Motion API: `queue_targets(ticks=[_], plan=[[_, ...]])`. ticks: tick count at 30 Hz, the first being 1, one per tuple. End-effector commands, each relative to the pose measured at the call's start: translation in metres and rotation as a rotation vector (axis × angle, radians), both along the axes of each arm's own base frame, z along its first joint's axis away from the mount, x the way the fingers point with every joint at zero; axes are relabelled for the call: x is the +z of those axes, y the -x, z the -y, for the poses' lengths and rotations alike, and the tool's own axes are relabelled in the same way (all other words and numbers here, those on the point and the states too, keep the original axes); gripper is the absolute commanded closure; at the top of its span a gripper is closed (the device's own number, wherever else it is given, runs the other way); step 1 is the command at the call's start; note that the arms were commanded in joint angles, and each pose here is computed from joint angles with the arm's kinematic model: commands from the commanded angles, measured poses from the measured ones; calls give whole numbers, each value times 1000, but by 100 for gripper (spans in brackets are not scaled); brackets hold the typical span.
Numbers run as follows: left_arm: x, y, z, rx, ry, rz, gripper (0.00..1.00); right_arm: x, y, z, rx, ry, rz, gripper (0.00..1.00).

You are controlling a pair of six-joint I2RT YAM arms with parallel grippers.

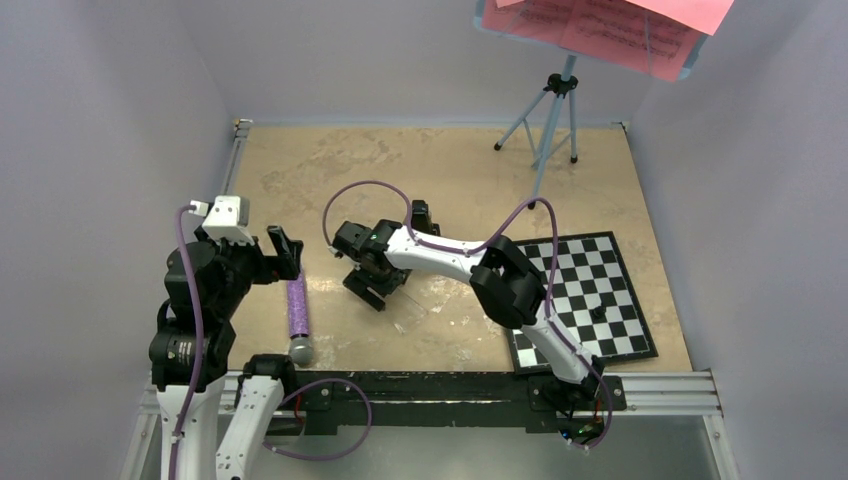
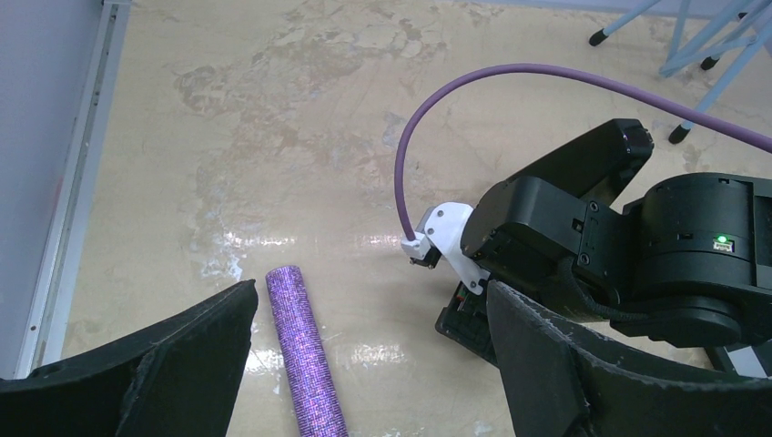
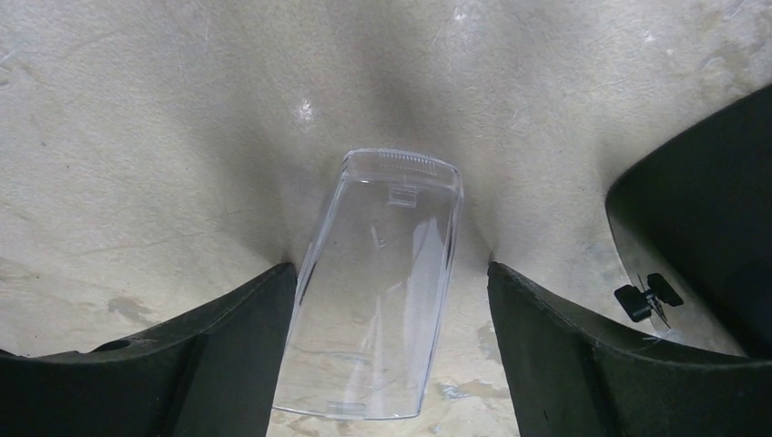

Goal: Pack up the instrument practice props

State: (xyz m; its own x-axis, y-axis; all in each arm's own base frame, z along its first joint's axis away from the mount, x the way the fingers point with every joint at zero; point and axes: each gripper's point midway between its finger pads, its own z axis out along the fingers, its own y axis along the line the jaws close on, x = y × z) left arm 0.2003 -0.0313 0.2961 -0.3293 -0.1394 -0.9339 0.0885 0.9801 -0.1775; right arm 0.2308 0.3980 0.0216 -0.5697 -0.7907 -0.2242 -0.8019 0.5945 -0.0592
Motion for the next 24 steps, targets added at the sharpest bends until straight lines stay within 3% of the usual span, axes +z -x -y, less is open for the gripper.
queue_targets(ticks=[1,10,16,24], plan=[[5,-1,4,-19,6,32,0,20,8,10,4,7,1,20],[3,-2,5,-27,4,29,0,19,10,11,0,10,-8,25],[2,-2,5,-28,1,28,0,21,11,18,-17,28,0,12],[1,-2,4,-27,-4,27,0,24,15,17,-6,16,-18,25]])
